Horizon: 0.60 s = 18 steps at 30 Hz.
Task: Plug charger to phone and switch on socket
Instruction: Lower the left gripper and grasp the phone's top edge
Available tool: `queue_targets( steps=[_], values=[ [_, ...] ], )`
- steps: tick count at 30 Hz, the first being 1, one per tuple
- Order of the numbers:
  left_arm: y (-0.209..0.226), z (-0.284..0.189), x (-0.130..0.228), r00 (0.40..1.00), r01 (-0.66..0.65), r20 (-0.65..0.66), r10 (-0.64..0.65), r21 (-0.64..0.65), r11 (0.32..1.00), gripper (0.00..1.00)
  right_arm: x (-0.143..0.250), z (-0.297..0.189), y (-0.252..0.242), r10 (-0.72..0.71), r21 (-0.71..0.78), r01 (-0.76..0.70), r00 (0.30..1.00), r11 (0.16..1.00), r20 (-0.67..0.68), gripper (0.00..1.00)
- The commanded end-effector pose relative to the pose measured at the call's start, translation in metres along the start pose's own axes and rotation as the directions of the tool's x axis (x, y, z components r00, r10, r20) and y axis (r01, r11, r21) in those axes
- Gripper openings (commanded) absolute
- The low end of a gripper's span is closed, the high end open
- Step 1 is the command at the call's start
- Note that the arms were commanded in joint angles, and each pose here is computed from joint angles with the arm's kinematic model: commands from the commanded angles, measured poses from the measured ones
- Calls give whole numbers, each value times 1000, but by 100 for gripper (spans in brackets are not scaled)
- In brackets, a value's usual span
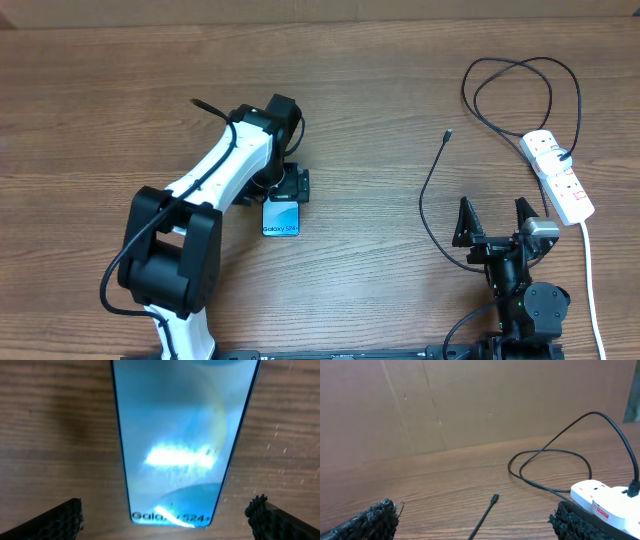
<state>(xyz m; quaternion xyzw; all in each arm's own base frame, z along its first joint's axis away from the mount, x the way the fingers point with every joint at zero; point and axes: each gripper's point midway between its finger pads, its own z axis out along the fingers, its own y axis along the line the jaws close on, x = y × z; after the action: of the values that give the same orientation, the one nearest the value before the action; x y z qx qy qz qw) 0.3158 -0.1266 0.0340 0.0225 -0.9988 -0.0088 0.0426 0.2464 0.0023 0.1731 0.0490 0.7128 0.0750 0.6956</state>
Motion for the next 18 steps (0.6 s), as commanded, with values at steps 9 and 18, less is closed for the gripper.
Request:
queue_targets(
  steps=[9, 18],
  values=[
    [-5, 3, -22, 997, 10, 73, -11, 2, 1000, 100, 1, 0, -3, 3, 13, -4, 1000, 1000, 7, 100],
    [-5, 10, -22, 997, 10, 78, -11, 4, 1000, 100, 1, 0, -3, 3, 13, -4, 1000, 1000, 7, 100]
  ],
)
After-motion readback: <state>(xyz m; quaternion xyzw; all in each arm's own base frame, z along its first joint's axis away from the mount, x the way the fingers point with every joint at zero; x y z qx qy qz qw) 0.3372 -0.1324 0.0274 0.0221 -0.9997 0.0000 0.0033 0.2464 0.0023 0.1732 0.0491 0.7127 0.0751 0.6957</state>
